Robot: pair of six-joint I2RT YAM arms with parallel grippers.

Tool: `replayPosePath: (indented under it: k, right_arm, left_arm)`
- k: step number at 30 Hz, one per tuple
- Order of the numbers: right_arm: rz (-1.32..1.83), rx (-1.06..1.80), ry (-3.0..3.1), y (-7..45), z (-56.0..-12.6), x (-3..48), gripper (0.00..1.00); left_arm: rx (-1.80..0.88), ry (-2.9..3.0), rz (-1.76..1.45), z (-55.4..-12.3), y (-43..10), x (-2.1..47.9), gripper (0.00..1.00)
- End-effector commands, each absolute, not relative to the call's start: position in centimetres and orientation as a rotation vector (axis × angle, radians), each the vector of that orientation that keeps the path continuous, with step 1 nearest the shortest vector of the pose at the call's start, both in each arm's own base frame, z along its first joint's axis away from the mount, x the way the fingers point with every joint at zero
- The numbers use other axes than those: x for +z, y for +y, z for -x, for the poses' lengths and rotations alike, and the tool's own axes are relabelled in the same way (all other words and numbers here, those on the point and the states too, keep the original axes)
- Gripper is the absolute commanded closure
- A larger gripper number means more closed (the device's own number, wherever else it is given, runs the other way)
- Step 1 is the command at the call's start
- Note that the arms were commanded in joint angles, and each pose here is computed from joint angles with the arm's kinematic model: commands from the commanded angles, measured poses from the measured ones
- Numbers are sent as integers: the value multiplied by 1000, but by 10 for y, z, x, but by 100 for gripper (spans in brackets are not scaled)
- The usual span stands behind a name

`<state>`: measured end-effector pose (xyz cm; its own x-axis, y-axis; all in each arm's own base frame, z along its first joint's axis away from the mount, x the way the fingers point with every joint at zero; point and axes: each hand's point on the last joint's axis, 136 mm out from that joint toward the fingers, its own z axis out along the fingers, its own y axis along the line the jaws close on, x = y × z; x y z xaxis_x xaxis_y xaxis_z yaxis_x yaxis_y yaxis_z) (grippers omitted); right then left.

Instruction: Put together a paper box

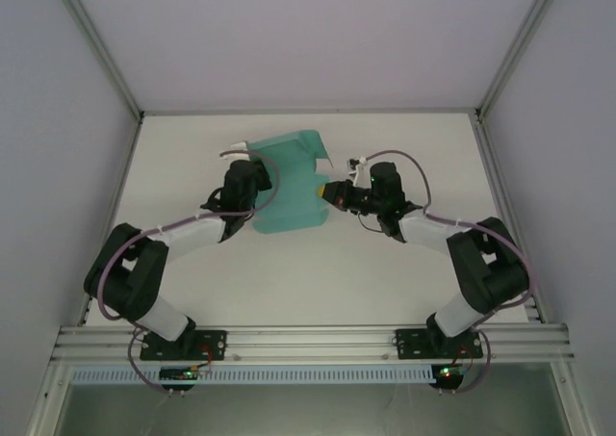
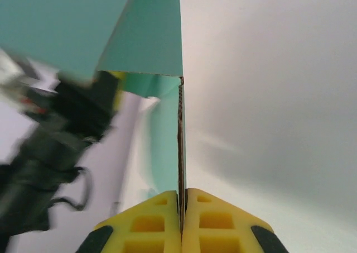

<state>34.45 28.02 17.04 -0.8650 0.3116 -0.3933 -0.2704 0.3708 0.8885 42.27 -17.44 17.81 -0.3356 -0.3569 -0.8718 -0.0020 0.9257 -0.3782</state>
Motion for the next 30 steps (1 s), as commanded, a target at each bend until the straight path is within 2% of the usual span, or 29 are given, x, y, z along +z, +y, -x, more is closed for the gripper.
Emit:
replayPosePath:
  k: [1,5,12,13,14,17,18,20,23,24,25,27,30]
  right_arm:
    - [80,1862,1774,288,-334,252,100]
    - [135,2012,1684,298,-328,273,100]
    - [109,1916,1736,288,-337,262,100]
    - [93,1889,1756,284,-340,257,97]
    - [79,1862,1771,279,-341,253,85]
    - [22,1746,1843,259,-345,235,69]
    - [19,1699,1864,251,-345,229,59]
    - [9,1585,1931,230,-342,217,31]
    - [19,1289,2054,194,-337,199,14]
    - [47,1148,2099,181,-335,195,5]
    - [78,909,2148,160,-338,190,1]
    - [118,559,2201,132,-340,191,1]
    - [193,370,2220,123,-347,197,1]
  left_arm:
    - [-516,1791,293,-428,-180,208,100]
    - [-609,1790,305,-433,-186,207,100]
    - [-648,1769,287,-432,-187,213,100]
    - [-635,1771,284,-431,-185,214,100]
    - [-620,1778,274,-429,-183,214,100]
    - [-562,1810,242,-425,-178,210,100]
    - [-540,1825,226,-424,-177,208,100]
    - [-493,1866,160,-419,-177,202,100]
    - [-427,1929,83,-412,-175,189,100]
    - [-415,1941,61,-411,-175,186,100]
    - [-405,1959,27,-408,-176,181,100]
    - [-396,1993,-26,-405,-180,173,100]
    - [-412,2040,-83,-403,-188,162,100]
